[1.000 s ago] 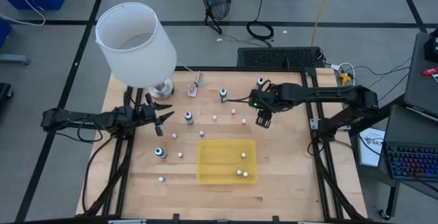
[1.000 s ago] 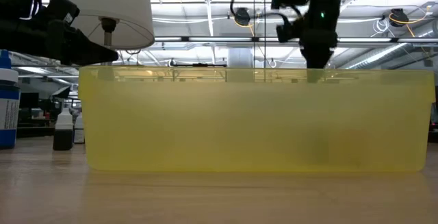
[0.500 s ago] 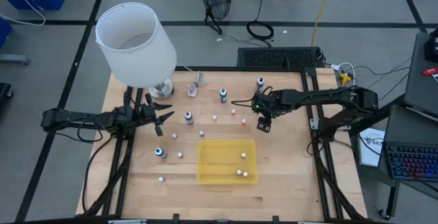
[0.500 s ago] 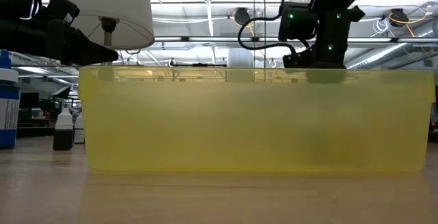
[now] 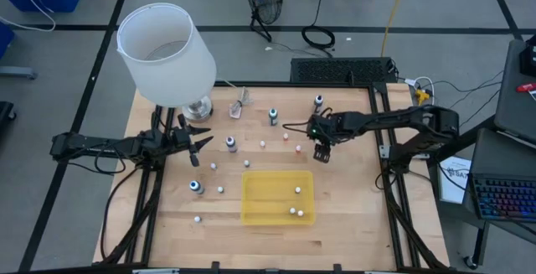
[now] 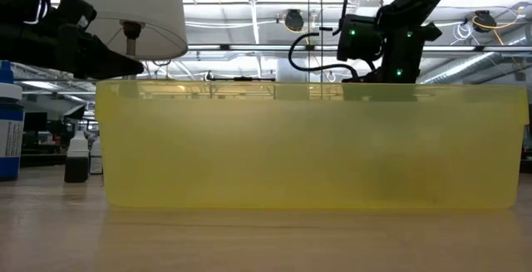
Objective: Pick & Place food coloring
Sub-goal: Put the small red food coloring bottle into the yellow container
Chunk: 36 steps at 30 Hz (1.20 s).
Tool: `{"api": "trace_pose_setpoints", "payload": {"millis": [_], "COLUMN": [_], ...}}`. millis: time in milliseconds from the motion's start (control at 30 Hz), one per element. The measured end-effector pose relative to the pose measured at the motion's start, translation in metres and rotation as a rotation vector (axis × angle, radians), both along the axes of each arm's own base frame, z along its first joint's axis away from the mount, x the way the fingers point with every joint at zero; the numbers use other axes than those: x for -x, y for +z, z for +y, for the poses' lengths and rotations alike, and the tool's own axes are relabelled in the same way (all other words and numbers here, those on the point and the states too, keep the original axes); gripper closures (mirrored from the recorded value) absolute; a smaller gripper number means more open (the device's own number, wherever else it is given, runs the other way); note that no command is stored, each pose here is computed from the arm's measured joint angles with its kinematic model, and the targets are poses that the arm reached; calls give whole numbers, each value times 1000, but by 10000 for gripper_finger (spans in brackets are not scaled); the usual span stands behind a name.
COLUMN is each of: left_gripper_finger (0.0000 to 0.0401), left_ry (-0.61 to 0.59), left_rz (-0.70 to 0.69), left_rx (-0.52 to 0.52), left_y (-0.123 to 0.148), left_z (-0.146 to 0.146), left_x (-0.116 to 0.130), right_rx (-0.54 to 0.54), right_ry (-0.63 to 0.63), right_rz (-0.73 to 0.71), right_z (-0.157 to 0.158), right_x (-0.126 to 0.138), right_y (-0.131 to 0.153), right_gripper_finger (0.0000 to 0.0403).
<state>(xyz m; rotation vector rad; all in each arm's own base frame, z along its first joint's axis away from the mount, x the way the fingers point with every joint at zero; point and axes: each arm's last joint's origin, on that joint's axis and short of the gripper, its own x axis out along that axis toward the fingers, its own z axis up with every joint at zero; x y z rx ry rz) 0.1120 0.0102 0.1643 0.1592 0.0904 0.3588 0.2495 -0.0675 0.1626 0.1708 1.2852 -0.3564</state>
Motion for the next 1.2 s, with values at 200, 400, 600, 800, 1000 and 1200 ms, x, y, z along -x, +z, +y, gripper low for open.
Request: {"api": "trace_pose_setpoints", "payload": {"millis": [200, 400, 600, 800, 1000, 1200], "left_gripper_finger": [270, 269, 270, 269, 270, 269], "left_ry": [0, 0, 0, 0, 0, 0], "left_rz": [1, 1, 0, 0, 0, 0], "left_rx": [0, 0, 0, 0, 0, 0], "left_y": [0, 0, 0, 0, 0, 0], "left_z": [0, 0, 0, 0, 0, 0], "left_x": [0, 0, 0, 0, 0, 0], "right_rx": [3, -18, -16, -17, -16, -14], "right_ry": [-9, -8, -9, -9, -10, -10], "right_rz": [-12, -34, -36, -33, -32, -34], "right_z": [-4, -4, -3, -3, -3, -4], "right_x": [0, -1, 0, 1, 1, -1], "right_y": [0, -2, -5, -6, -6, -9], "right_gripper_finger": [177, 177, 177, 177, 177, 177]}}
